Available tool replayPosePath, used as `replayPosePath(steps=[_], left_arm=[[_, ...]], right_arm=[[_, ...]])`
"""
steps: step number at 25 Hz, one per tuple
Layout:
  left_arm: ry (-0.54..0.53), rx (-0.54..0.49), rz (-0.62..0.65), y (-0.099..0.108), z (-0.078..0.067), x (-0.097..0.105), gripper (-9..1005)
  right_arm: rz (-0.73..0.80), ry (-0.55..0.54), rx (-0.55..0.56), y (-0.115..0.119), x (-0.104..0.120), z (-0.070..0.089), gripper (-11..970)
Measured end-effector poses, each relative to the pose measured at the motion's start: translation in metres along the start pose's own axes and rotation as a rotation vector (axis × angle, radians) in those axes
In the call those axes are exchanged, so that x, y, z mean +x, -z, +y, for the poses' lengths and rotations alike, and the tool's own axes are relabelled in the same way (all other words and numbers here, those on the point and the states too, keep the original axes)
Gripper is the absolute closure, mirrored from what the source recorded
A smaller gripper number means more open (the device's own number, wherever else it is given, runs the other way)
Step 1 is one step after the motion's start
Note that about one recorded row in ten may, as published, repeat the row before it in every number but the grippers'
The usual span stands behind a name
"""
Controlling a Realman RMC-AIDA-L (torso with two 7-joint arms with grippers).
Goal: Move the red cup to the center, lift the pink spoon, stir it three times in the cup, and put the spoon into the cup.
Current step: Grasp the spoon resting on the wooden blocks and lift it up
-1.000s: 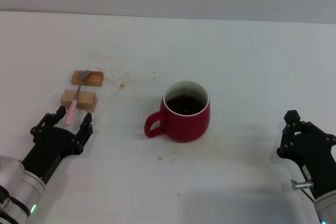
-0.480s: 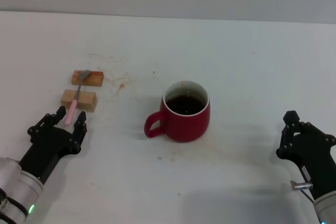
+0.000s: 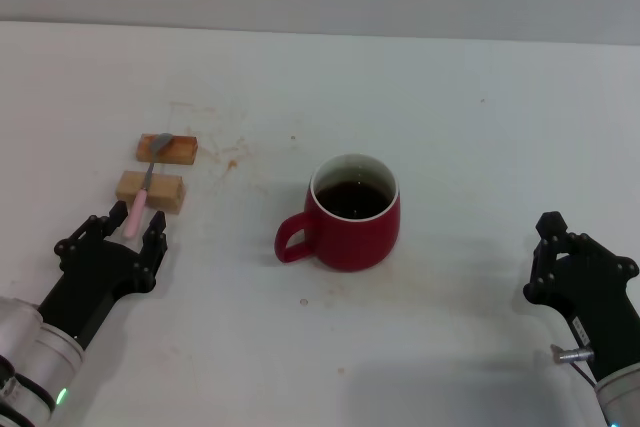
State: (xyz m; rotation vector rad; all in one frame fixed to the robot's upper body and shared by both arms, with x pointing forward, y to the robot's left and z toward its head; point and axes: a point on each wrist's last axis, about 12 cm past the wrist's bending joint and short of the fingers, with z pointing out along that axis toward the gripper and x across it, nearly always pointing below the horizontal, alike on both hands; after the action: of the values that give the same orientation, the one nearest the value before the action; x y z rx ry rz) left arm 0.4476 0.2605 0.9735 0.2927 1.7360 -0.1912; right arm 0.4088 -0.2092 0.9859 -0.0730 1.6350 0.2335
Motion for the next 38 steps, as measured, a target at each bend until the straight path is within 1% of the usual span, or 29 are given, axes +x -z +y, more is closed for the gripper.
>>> replayPosePath(steps=[11,29,38], left_arm=[[0.003,0.000,0.001,-0.0001,0.0000,0.0001,563],[0.001,0.003,0.000,0.0000,-0.0005,0.0000,562],[-0.011,0.007,0.000,0.0003,-0.0002,0.0000,633]], right_arm=[[0.000,0.002,0.000,0.0000,0.0001,-0.0004,959],[0.009,0.001,-0.001,0.0001,0.0011,-0.0002,959],[0.010,0.001,-0.002,-0.0001,0.0012,-0.0001,959]])
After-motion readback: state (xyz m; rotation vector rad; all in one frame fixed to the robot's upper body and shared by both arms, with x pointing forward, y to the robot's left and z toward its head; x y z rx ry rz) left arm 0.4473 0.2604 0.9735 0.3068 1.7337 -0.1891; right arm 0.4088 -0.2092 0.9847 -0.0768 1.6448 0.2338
